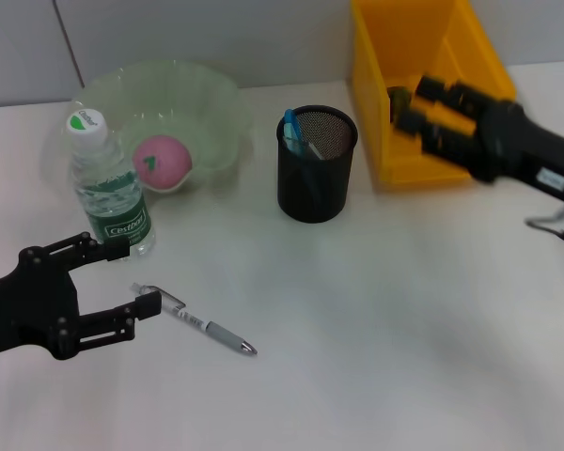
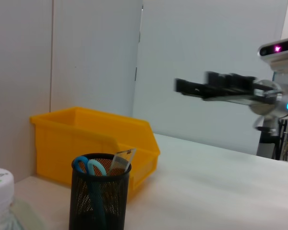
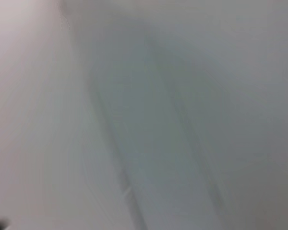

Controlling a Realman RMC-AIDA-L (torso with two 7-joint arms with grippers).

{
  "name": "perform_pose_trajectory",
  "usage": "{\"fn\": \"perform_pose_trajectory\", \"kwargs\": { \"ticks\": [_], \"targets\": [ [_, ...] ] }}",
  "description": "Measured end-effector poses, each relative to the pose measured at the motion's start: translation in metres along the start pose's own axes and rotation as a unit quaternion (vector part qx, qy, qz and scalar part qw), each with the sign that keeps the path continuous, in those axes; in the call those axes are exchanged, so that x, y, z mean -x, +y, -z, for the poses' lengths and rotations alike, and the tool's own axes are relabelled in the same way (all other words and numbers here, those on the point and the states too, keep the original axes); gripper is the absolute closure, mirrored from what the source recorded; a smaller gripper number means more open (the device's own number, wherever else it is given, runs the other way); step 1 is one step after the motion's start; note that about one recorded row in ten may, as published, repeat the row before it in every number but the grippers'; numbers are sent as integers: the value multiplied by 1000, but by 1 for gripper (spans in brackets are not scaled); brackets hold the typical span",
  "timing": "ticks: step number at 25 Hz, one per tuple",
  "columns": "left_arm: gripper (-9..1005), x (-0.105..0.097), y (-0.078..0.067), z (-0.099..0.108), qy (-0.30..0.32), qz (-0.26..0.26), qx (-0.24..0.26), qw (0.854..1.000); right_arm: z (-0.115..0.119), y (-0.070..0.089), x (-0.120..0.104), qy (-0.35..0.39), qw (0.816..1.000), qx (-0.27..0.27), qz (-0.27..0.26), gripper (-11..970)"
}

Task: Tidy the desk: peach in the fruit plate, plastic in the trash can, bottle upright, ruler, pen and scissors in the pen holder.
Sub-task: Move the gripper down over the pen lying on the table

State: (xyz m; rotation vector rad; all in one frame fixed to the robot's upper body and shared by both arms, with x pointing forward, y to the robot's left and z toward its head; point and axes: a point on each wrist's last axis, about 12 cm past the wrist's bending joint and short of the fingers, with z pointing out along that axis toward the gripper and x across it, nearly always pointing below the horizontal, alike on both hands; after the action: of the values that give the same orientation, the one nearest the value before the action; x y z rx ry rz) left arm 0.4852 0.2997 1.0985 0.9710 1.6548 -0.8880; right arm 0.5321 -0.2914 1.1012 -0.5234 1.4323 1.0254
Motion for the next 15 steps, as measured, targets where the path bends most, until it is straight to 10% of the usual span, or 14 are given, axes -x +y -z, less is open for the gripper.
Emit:
{"fn": "perform_pose_trajectory", "kwargs": {
  "ticks": [15],
  "targets": [
    [197,11,10,-5,35,15,-25,999,19,10,-1,254,962,102,15,217]
  ]
}}
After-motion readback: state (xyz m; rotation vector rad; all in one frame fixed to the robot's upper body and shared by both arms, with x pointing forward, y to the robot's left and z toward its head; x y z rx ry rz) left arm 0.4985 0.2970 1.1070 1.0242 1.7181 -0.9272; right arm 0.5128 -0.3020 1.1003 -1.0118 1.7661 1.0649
